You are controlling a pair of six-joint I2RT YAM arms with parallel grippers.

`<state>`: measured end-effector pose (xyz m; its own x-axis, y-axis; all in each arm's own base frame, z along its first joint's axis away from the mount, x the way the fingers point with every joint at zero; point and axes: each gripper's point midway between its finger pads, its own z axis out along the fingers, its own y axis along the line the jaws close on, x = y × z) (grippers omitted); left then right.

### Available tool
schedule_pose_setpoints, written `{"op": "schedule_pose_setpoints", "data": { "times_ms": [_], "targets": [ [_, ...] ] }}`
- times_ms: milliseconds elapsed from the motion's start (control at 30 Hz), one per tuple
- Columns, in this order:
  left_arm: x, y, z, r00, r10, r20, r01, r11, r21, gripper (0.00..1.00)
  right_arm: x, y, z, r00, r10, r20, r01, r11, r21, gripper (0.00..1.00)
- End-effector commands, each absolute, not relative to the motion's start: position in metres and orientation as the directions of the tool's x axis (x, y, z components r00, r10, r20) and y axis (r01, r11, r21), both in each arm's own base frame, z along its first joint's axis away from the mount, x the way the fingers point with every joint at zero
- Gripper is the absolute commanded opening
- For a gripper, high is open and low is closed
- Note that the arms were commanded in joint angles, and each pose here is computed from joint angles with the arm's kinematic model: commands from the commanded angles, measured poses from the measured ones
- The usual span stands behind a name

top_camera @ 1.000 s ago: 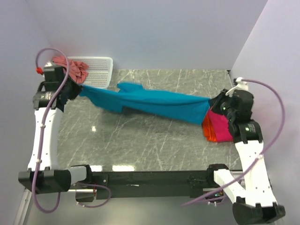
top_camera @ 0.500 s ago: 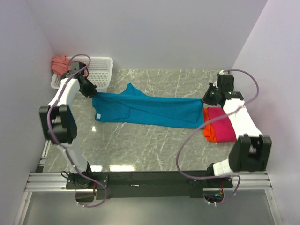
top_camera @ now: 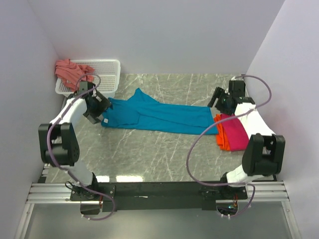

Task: Fold and stack the t-shirts
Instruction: Flatten the tshirt out

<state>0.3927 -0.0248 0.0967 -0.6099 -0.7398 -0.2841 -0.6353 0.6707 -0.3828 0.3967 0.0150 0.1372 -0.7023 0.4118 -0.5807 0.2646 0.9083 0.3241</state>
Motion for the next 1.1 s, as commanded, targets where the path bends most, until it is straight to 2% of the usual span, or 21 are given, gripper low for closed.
{"op": "schedule_pose_setpoints", "data": {
  "times_ms": [0,100,133,200,233,400,667,1067],
  "targets": [
    [0.379,-0.037,0.100,-0.599,-0.747,-0.287,-0.608,0.658,-0.444,0.92,0.382,0.011,0.147,-0.657,0.432,-0.618,0.280,0.901,0.332,0.83],
    [0.367,-0.042,0.088,-0.602,-0.748,-0.279,-0.615,0.658,-0.436,0.87,0.373,0.009,0.146,-0.653,0.432,-0.622,0.289,0.901,0.323,0.83],
    [0.366,-0.040,0.085,-0.602,-0.747,-0.284,-0.620,0.660,-0.425,0.82,0.372,0.008,0.147,-0.651,0.432,-0.624,0.290,0.901,0.322,0.83],
    [0.365,-0.037,0.074,-0.604,-0.749,-0.272,-0.642,0.660,-0.390,0.78,0.371,0.006,0.150,-0.646,0.429,-0.631,0.295,0.903,0.313,0.83],
    [0.368,-0.038,0.073,-0.607,-0.747,-0.272,-0.638,0.662,-0.393,0.72,0.371,0.006,0.151,-0.644,0.429,-0.633,0.295,0.903,0.312,0.83],
    [0.378,-0.043,0.061,-0.612,-0.752,-0.246,-0.640,0.654,-0.405,0.59,0.373,0.005,0.153,-0.639,0.432,-0.636,0.299,0.902,0.312,0.83],
    [0.370,-0.032,0.048,-0.597,-0.760,-0.256,-0.691,0.650,-0.316,0.59,0.374,0.003,0.150,-0.649,0.429,-0.628,0.309,0.903,0.298,0.83],
    [0.385,-0.037,0.052,-0.598,-0.760,-0.255,-0.673,0.649,-0.355,0.37,0.372,0.000,0.149,-0.646,0.428,-0.632,0.317,0.903,0.288,0.83]
  ]
}}
